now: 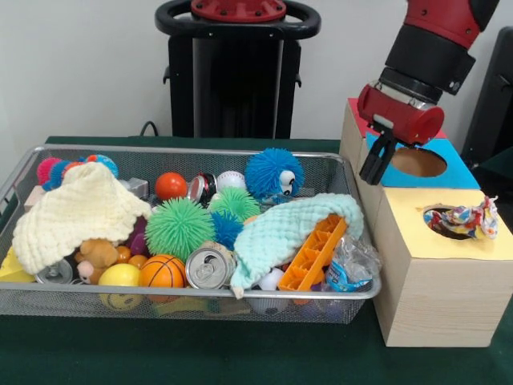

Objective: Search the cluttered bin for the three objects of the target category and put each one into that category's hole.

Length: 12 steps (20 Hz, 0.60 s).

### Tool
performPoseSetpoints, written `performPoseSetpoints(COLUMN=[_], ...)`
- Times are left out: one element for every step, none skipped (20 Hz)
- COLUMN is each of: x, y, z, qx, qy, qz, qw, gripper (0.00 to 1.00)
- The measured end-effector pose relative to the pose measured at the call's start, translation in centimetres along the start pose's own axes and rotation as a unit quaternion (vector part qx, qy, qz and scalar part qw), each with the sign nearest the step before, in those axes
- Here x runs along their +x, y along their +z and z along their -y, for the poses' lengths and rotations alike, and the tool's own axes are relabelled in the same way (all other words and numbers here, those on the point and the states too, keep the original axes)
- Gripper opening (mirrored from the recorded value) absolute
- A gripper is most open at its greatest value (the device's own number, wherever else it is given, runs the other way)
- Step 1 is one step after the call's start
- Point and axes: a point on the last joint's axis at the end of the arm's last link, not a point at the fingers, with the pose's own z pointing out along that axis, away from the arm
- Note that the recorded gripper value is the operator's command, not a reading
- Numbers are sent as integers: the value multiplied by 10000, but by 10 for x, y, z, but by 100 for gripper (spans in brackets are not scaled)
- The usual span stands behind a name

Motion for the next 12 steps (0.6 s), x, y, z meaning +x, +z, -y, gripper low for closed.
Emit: performPoseSetpoints(x=[-4,-9,-15,-18,-25,-27,-29,-31,-34,-36,-37,-39], y=[-3,-6,-9,-10,-14,-15,-16,-17,-19,-20,-21,-22], z=[-1,-4,-7,-8,-12,-13,-14,-14,-15,-16,-16,-17], qx=[0,-25,-50,-68,-114,-126,-136,-147,-161,-171,-179,-187], qy=[-6,-2,1,7,21,25,32,38,52,62,69,75], qz=[26,74,121,149,208,223,237,251,266,276,285,295], qw=[10000,10000,9999,9999,9997,9997,9996,9996,9995,9995,9994,9994], gripper=[0,0,0,0,0,0,0,0,0,0,0,0])
